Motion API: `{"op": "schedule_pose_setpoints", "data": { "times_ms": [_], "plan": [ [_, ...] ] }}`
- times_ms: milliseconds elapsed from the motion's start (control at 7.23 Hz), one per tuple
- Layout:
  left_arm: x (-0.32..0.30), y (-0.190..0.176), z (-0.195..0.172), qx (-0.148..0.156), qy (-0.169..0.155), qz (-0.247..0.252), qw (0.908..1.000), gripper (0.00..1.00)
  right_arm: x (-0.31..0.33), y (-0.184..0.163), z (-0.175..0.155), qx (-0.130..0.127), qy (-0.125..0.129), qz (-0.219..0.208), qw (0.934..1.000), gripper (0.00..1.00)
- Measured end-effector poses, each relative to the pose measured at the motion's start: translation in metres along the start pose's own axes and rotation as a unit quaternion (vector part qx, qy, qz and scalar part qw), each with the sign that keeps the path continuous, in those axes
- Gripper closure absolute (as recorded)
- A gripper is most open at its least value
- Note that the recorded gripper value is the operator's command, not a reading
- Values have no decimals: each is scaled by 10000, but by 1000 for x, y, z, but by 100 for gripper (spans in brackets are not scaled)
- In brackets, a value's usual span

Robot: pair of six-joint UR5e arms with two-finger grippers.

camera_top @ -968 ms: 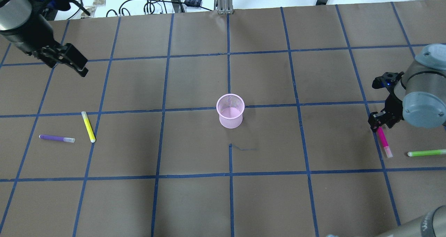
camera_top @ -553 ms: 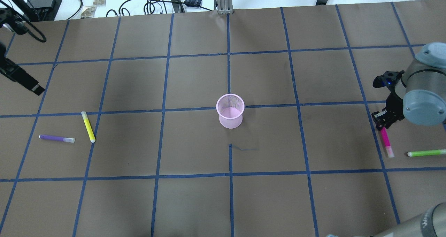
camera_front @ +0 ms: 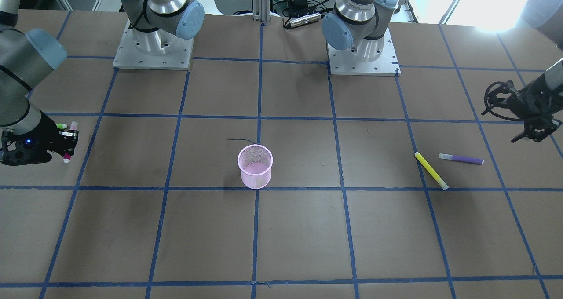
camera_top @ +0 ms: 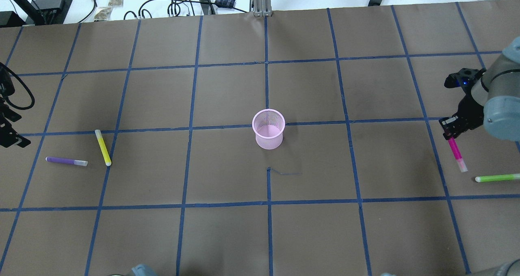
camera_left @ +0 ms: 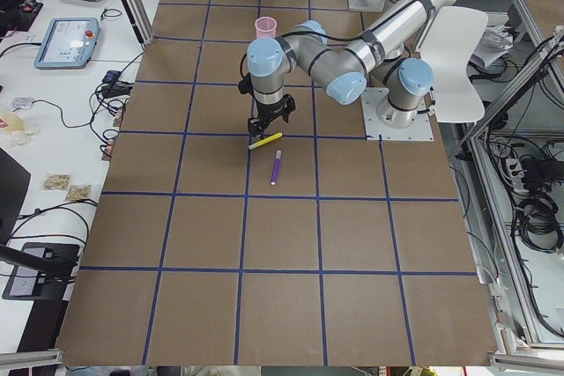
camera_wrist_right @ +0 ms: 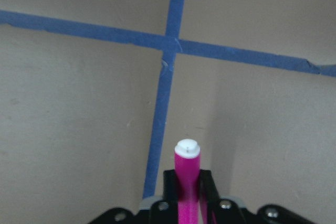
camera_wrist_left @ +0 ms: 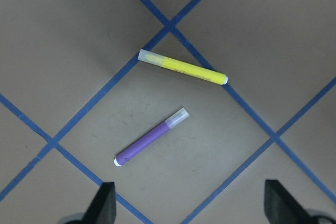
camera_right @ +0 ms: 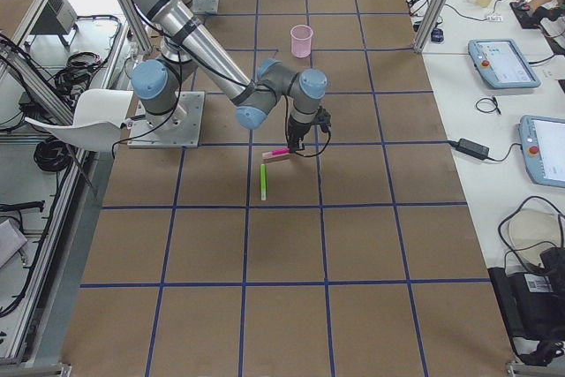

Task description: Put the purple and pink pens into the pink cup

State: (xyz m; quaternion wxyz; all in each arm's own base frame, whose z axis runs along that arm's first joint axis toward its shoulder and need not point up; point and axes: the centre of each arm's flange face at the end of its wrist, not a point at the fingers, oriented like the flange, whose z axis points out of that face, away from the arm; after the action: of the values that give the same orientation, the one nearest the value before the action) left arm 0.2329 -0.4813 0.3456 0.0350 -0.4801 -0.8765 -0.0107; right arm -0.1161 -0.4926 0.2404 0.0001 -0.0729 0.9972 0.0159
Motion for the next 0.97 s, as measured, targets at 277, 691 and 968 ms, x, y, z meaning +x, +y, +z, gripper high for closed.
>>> {"op": "schedule_pose_setpoints", "data": {
  "times_ms": [277, 691, 968],
  "plan": [
    [-22, 8, 40, 276, 49, 984, 9948, 0, -57, -12, -52, 1028, -597, -152, 9928, 100],
    [-48, 35, 94, 1002, -54, 2284, 9684, 10, -176, -40, -112, 2581, -1144, -517, 9579, 100],
    [-60, 55, 121, 1542, -87, 2456, 9570, 10, -287, -37, -134, 3163, -1220, -692, 9382, 100]
  ]
}}
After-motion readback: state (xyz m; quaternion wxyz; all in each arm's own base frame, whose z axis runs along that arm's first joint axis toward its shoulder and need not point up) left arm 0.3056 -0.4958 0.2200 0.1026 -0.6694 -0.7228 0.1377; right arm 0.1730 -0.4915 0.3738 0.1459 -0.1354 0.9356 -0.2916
